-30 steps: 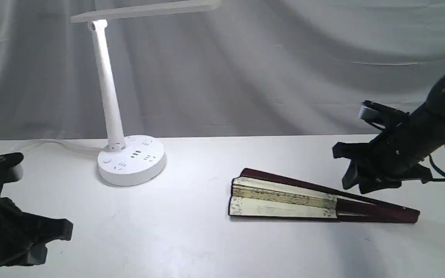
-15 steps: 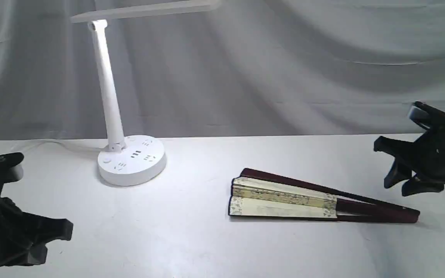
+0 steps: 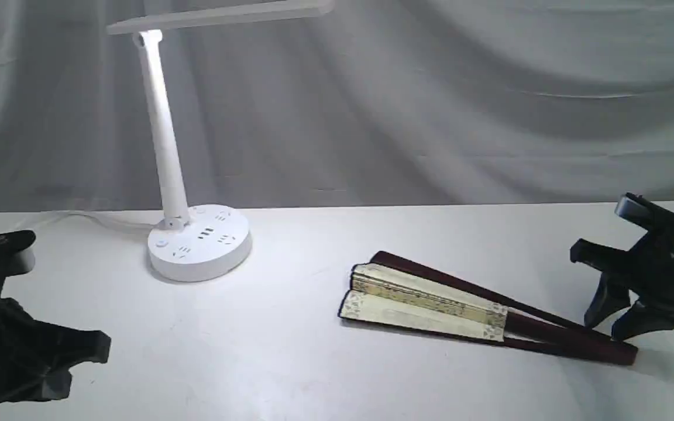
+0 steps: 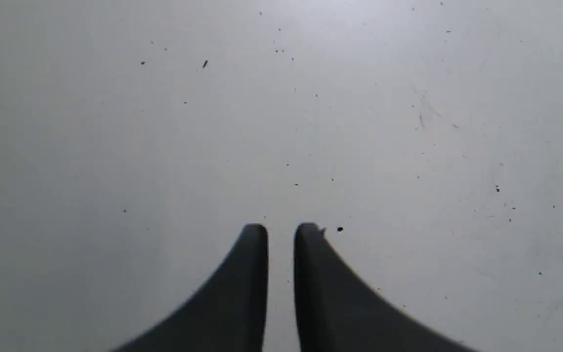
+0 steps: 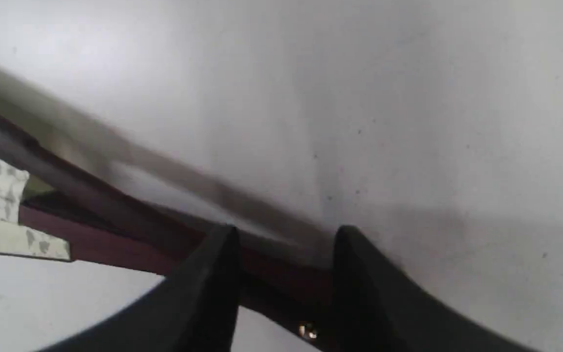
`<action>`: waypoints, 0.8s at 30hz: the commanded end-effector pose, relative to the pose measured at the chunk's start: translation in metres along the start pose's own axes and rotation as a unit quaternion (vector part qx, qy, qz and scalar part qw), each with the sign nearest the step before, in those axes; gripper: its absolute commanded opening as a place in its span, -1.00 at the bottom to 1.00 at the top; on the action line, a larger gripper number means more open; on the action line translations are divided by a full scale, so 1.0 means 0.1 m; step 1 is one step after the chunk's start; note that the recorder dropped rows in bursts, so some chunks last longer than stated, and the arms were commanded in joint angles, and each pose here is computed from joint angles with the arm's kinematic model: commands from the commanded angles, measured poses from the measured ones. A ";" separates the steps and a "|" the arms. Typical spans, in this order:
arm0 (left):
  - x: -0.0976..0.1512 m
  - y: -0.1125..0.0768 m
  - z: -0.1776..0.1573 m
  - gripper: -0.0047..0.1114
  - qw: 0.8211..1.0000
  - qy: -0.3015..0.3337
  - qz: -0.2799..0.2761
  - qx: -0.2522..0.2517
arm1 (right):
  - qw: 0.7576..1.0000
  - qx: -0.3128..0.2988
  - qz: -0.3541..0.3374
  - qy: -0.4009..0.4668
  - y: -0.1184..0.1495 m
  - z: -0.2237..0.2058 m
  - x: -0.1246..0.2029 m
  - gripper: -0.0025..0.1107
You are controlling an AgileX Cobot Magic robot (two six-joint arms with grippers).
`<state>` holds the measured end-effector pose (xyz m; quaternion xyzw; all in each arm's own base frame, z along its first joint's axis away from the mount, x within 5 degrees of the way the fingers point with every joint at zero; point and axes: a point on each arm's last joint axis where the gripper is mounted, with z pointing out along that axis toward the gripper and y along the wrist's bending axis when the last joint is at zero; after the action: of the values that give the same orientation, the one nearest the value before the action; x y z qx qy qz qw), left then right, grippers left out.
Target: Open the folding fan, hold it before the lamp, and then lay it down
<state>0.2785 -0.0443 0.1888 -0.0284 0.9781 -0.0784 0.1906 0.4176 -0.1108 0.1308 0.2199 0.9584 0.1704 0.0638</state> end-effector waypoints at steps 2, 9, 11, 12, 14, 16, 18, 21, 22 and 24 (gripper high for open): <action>-0.02 -0.03 0.00 -0.76 1.000 -0.006 -0.005 0.006 | 0.998 -0.014 -0.042 0.042 0.19 0.04 0.11 -0.37; -0.02 -0.03 0.00 -0.76 1.000 -0.005 -0.005 0.006 | 0.989 -0.090 -0.079 0.085 0.60 0.12 0.26 -0.37; -0.02 -0.03 0.00 -0.76 1.000 -0.005 -0.005 0.006 | 0.986 -0.100 -0.091 0.094 0.73 0.15 0.32 -0.37; -0.02 -0.03 0.00 -0.76 1.000 -0.005 -0.005 0.006 | 0.985 -0.100 -0.098 0.098 0.79 0.18 0.34 -0.37; -0.01 -0.03 0.00 -0.76 1.000 -0.004 -0.005 0.006 | 0.983 -0.100 -0.111 0.104 0.90 0.21 0.39 -0.37; -0.01 -0.03 0.00 -0.76 1.000 -0.003 -0.005 0.006 | 0.981 -0.100 -0.129 0.104 0.99 0.25 0.43 -0.37; -0.01 -0.03 0.00 -0.76 1.000 0.000 -0.005 0.005 | 0.982 -0.099 -0.132 0.093 1.03 0.25 0.42 -0.37; 0.00 -0.03 0.00 -0.76 1.000 0.002 -0.005 0.005 | 0.982 -0.114 -0.120 0.089 1.03 0.23 0.41 -0.37; 0.00 -0.03 0.00 -0.76 1.000 0.002 -0.005 0.005 | 0.983 -0.119 -0.114 0.084 1.02 0.23 0.39 -0.37; 0.00 -0.03 0.00 -0.76 1.000 0.002 -0.005 0.005 | 0.983 -0.127 -0.105 0.075 0.97 0.20 0.35 -0.37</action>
<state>0.2783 -0.0446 0.1888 -0.0312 0.9781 -0.0810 0.1892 0.4279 -0.0010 0.1407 0.0890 0.9512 0.2948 0.0201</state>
